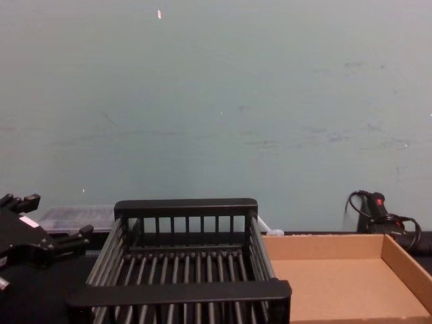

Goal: Pick up the white tape and place it into the black box , Pick up the silver tape and place it into the brown box.

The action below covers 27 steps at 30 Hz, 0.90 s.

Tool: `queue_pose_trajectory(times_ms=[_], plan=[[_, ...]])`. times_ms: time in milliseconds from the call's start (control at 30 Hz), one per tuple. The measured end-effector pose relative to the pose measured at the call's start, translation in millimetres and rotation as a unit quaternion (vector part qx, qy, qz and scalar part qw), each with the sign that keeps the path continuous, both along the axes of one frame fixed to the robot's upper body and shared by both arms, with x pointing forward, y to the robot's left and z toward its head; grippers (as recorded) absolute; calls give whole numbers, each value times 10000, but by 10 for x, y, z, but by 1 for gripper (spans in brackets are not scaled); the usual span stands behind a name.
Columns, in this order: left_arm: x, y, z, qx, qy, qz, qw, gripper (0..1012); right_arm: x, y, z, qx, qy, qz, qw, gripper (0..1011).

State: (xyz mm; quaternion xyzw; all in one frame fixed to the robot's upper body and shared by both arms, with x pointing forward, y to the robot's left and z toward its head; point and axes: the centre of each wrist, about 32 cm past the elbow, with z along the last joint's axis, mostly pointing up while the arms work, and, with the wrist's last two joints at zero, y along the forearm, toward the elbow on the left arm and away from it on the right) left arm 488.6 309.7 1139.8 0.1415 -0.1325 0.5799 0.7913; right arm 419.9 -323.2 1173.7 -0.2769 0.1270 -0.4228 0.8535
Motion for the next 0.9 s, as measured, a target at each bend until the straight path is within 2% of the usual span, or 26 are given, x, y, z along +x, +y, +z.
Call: queue_pose_trajectory(times_ms=[900], plan=[[0,0,0,0,0,0,10000,1001,33,1,-10,-1,58,-5,10000,1002]])
